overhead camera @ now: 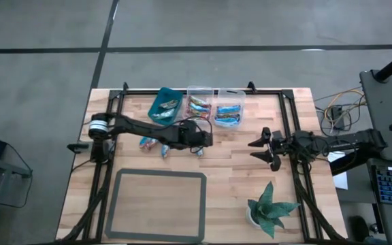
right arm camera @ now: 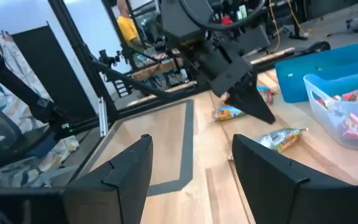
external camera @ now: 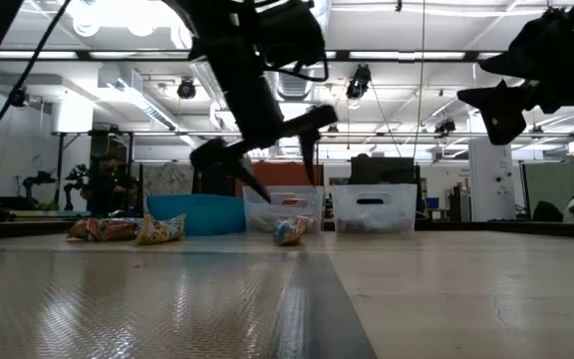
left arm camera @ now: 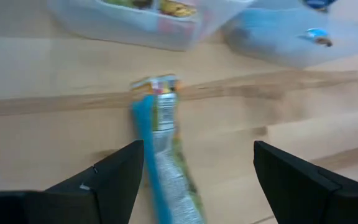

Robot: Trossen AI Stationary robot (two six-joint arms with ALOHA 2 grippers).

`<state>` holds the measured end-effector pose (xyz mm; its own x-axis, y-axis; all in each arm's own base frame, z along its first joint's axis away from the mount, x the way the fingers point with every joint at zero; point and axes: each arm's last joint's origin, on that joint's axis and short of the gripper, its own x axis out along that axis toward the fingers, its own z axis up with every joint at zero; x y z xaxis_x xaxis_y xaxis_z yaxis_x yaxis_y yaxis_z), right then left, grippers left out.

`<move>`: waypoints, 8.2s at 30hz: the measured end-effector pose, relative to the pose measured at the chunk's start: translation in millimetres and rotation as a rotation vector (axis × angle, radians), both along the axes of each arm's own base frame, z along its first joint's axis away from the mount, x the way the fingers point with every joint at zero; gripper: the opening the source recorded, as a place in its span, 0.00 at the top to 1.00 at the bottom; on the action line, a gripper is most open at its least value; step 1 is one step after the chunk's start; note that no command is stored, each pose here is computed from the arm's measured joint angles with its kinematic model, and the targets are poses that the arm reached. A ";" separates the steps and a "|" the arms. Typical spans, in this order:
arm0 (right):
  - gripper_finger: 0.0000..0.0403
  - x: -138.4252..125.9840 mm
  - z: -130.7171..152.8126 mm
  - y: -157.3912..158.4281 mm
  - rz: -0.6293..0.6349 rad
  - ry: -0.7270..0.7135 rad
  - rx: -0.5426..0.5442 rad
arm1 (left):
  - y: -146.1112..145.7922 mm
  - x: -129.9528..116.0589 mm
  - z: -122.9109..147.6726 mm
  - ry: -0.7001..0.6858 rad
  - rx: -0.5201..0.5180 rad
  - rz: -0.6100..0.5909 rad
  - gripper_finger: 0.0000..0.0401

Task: Pick and place Granola Bars by type
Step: Put the yellow granola bar into the blue bin

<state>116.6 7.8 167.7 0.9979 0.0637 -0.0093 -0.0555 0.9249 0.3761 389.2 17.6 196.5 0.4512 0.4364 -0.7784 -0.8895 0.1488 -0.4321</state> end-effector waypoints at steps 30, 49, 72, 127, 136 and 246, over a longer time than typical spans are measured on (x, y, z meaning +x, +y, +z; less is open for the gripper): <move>0.48 -2.9 -12.4 -0.2 -0.003 0.135 0.070 | -27.5 27.0 -51.1 0.215 -0.091 0.097 0.48; 0.48 -2.4 -12.9 -0.2 -0.005 0.141 0.065 | -24.6 14.4 20.6 0.198 0.054 -0.303 0.99; 0.48 -2.5 -12.8 -0.2 -0.004 0.139 0.066 | 29.4 -77.6 121.6 0.534 0.378 -1.316 1.00; 0.48 -2.5 -12.8 -0.2 -0.004 0.139 0.066 | 172.5 -172.8 -1.3 0.825 0.313 -1.441 0.98; 0.48 -2.5 -12.8 -0.2 -0.004 0.139 0.066 | 168.8 -176.6 -2.6 0.816 0.246 -1.445 0.89; 0.48 -2.5 -12.6 -0.2 -0.004 0.138 0.066 | 43.4 -229.5 -51.2 0.485 0.116 -0.424 0.48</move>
